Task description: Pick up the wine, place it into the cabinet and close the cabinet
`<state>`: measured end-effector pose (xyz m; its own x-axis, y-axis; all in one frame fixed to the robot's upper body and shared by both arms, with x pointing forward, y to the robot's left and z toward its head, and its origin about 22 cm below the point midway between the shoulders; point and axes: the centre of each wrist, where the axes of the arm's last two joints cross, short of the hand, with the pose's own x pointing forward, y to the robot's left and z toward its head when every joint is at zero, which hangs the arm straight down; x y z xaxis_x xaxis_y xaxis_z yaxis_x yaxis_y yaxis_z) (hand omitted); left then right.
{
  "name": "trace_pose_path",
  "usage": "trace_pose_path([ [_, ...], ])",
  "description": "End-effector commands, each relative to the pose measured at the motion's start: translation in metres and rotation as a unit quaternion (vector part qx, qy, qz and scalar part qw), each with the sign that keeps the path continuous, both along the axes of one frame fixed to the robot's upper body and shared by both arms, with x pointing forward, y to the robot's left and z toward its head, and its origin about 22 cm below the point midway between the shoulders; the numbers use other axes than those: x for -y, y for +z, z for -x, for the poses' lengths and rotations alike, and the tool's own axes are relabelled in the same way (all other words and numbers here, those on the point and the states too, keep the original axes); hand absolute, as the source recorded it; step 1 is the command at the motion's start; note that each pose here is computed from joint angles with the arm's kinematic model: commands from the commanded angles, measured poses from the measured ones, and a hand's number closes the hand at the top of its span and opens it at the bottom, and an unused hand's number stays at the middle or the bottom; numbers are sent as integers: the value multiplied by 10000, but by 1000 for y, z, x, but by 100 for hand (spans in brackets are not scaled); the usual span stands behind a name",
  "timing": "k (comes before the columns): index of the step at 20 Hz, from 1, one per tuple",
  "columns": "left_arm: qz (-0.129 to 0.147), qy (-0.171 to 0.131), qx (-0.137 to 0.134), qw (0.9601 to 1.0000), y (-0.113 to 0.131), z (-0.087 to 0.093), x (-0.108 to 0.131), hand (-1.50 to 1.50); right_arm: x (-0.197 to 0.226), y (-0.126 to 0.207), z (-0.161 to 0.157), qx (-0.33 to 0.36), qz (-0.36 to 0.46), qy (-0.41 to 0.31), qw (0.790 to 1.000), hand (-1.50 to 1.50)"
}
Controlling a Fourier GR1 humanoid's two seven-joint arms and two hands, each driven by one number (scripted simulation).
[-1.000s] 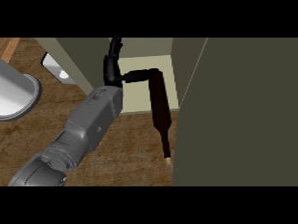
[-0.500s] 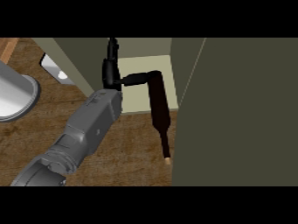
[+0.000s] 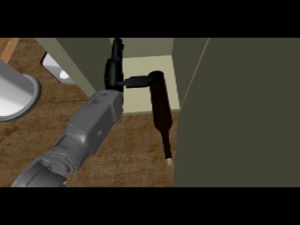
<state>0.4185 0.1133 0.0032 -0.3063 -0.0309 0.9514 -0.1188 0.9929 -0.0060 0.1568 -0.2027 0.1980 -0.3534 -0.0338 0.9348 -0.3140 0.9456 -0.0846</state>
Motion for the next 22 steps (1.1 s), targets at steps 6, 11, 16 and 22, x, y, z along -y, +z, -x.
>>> trace_pose_path([
  [6,319,-12,-39,9995,-20,10,-10,-150,4,1,5,22,-106,122,9999,-150],
  [11,753,-215,-60,9969,-13,7,-8,-150,-11,4,9,4,-150,177,9997,-150],
  [16,702,-133,-52,9974,-26,15,-12,-150,-7,3,1,-24,-209,189,9996,-150],
  [22,876,-295,-149,9956,-28,22,-7,-150,2,6,15,-16,-195,-2,9998,-150],
])
